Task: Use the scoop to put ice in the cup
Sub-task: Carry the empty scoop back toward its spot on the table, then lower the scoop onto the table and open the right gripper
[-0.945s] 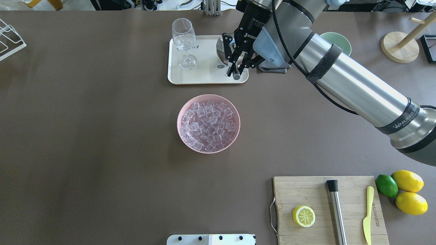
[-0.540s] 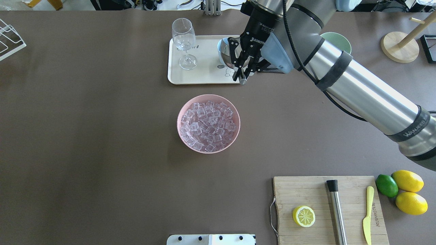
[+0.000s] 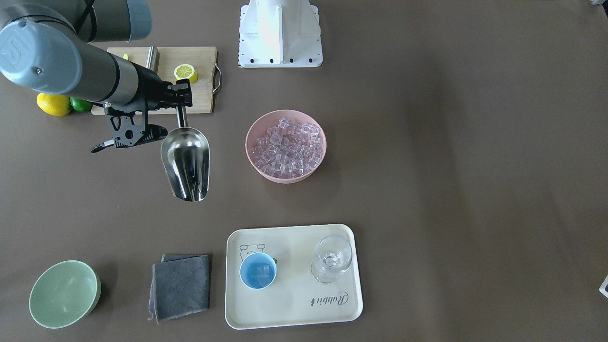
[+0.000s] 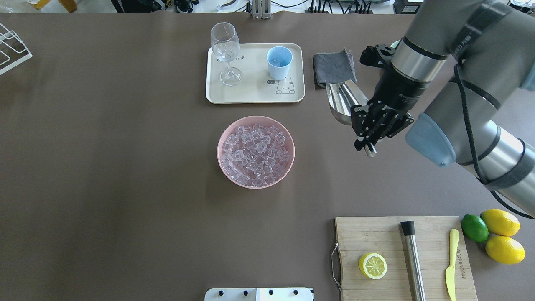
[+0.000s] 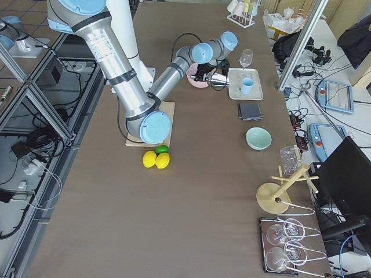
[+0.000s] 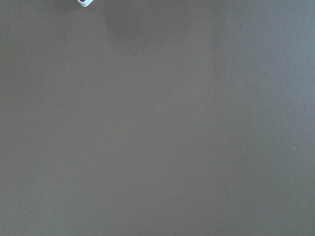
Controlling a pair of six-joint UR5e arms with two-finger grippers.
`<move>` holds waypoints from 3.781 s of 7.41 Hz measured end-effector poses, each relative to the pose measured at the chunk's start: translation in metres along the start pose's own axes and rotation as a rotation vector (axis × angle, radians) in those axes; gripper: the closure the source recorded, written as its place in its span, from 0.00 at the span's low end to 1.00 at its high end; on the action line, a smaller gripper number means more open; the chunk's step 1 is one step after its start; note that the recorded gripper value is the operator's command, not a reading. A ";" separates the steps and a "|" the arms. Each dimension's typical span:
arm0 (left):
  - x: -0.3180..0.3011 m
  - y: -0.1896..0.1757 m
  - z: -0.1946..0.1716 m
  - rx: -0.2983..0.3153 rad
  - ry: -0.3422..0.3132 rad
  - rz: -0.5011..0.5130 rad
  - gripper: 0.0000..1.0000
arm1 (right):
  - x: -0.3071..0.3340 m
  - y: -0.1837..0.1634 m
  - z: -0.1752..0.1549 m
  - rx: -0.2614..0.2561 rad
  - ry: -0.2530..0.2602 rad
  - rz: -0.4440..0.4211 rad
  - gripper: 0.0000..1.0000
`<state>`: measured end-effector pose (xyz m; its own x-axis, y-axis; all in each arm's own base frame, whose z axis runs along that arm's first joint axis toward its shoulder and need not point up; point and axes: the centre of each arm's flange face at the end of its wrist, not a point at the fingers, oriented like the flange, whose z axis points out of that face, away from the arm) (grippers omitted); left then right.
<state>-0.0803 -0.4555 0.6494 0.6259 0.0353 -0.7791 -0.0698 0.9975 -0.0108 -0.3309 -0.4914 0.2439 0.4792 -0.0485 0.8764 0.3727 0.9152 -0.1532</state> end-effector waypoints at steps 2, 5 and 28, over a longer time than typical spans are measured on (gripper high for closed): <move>-0.001 0.000 0.002 -0.004 0.000 -0.003 0.02 | 0.053 0.037 0.028 0.023 0.081 -0.022 1.00; -0.002 0.001 0.000 0.000 -0.001 -0.005 0.02 | 0.131 0.051 0.077 0.058 0.104 -0.074 1.00; -0.027 0.051 0.008 -0.008 0.008 -0.075 0.02 | 0.155 0.020 0.149 0.168 -0.007 0.134 0.01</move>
<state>-0.0945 -0.4049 0.6743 0.6233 -0.0403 -0.7810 -0.0289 0.9968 -0.0745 -0.3678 -0.4211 0.4454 0.5098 0.0800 0.8566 0.1680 0.9672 -0.1904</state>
